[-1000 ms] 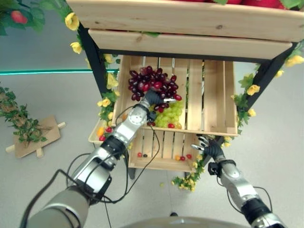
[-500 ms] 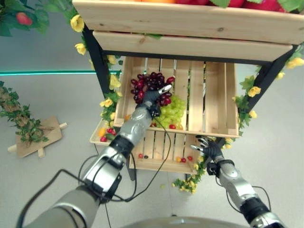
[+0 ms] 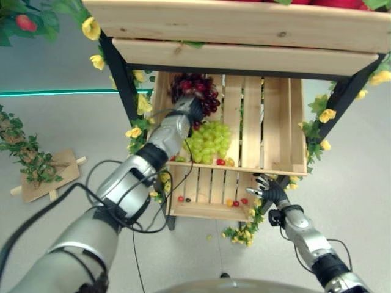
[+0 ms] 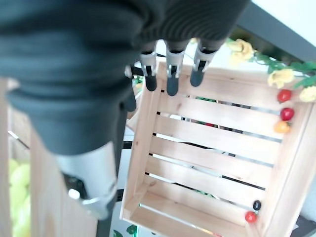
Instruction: Pick up the fruits from the basket on one side to the basket on the other side
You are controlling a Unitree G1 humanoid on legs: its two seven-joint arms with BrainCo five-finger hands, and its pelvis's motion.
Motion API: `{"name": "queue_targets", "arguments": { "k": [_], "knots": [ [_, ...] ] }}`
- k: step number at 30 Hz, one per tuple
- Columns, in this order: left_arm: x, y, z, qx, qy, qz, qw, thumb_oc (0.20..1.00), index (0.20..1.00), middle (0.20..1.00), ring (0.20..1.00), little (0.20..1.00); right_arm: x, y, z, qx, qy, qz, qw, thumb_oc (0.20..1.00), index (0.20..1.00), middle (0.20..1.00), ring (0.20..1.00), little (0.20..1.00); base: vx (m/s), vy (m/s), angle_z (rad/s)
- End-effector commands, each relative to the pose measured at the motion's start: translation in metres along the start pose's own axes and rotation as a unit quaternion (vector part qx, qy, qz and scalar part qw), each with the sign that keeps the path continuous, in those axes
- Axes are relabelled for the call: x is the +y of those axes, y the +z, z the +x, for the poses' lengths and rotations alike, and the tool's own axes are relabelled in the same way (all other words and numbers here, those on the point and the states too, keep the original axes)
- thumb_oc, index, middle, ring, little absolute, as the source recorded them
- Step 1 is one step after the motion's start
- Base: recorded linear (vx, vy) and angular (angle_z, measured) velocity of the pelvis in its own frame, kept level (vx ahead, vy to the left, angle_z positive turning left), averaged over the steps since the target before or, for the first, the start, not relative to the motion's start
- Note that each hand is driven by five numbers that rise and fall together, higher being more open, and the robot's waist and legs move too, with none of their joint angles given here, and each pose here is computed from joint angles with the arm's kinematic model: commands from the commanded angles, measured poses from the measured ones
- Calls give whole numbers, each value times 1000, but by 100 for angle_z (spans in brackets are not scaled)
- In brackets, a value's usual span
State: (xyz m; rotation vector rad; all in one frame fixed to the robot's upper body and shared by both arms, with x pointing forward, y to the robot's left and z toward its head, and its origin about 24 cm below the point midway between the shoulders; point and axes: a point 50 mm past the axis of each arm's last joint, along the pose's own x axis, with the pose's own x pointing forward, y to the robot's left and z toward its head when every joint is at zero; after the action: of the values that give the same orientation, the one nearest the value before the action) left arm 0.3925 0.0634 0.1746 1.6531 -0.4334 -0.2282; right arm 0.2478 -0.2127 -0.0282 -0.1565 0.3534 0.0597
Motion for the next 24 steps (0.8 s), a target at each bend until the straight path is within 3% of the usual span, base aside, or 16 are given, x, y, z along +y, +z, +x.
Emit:
{"name": "queue_targets", "arguments": {
  "k": [1, 6, 12, 24],
  "knots": [
    [45, -16, 12, -6, 50, 125, 991, 1000, 1000, 1000, 1000, 1000, -15, 31, 4, -81, -15, -2, 997, 1000, 1000, 1000, 1000, 1000, 0, 0, 0],
    [43, -16, 7, -39, 37, 207, 977, 1000, 1000, 1000, 1000, 1000, -17, 29, 1, -81, -12, -7, 997, 1000, 1000, 1000, 1000, 1000, 8, 0, 0],
    [48, -14, 2, -74, 36, 222, 972, 1000, 1000, 1000, 1000, 1000, -18, 28, 2, -81, -16, -4, 997, 1000, 1000, 1000, 1000, 1000, 0, 0, 0],
    [50, -40, -10, -55, 22, 218, 974, 1000, 1000, 1000, 1000, 1000, -21, 17, -4, -66, -22, -2, 998, 1000, 1000, 1000, 1000, 1000, 0, 0, 0]
  ]
}}
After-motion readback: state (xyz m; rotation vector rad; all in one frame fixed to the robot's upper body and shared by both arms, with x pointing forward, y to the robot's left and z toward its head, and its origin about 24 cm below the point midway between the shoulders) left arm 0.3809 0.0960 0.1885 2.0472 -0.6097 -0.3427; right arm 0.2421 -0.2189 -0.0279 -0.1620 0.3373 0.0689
